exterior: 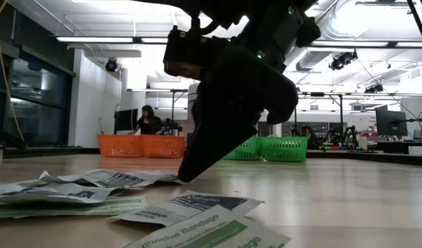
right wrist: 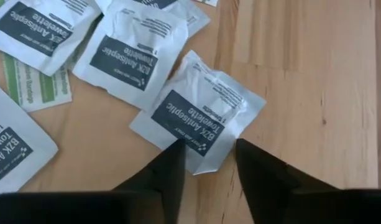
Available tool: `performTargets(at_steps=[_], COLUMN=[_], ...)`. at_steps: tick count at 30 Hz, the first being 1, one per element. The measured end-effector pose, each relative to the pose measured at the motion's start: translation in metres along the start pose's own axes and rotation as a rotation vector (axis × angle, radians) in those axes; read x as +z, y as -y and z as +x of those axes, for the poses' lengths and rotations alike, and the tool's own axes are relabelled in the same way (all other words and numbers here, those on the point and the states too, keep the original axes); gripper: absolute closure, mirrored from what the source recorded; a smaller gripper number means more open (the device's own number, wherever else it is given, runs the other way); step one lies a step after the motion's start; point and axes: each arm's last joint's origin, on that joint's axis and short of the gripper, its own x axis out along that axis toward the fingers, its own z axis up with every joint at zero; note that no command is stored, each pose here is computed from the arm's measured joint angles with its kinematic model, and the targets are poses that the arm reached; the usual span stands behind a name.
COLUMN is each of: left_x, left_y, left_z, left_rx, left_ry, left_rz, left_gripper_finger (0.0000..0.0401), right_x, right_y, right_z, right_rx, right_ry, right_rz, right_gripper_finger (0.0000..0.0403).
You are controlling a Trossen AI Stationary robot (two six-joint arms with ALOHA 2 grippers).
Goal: Pick & Place First Aid Supplies
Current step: Put the black towelette pack into the left green bin
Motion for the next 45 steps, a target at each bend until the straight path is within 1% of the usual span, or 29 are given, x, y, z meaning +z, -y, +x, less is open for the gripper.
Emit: performTargets(at_steps=[11,13,15,20,25,28,32,34,37,41,45], left_x=[0.0,0.0,0.0,0.0,0.0,0.001,0.001,0.001,0.001,0.001,0.001], left_y=[0.0,0.0,0.0,0.0,0.0,0.0,0.0,0.0,-0.001,-0.002,-0.003], left_z=[0.0,0.0,0.0,0.0,0.0,0.0,0.0,0.0,0.0,0.0,0.0], left_rx=[-0.002,-0.002,-0.002,-0.002,0.0,0.005,0.008,0.016,0.032,0.055,0.108], left_ry=[0.001,0.001,0.001,0.001,0.0,0.009,0.008,0.009,0.013,0.018,0.033], left_rz=[-0.001,-0.002,-0.001,-0.002,0.0,-0.006,-0.004,-0.003,-0.002,0.0,0.002], left_gripper_finger=[0.0264,0.0264,0.0264,0.0264,0.0264,0.0264,0.0264,0.0264,0.0264,0.0264,0.0264], right_x=[-0.004,-0.004,-0.004,0.0,0.002,0.005,0.005,0.006,0.002,-0.008,-0.02], right_y=[0.001,0.001,0.001,0.002,0.009,0.02,0.043,0.06,0.09,0.135,0.179], right_z=[0.001,0.001,-0.001,-0.014,-0.044,-0.072,-0.105,-0.125,-0.147,-0.166,-0.171], right_rx=[-0.016,-0.02,-0.029,-0.033,-0.08,-0.115,-0.163,-0.195,-0.242,-0.283,-0.285], right_ry=[-0.034,-0.033,-0.029,-0.015,-0.037,-0.043,-0.05,-0.03,-0.037,-0.048,-0.061], right_rz=[0.033,0.041,0.081,0.149,0.204,0.252,0.31,0.348,0.42,0.536,0.647], right_gripper_finger=[0.0393,0.0398,0.0398,0.0401,0.0402,0.0402,0.0402,0.0403,0.0403,0.0403,0.0403])
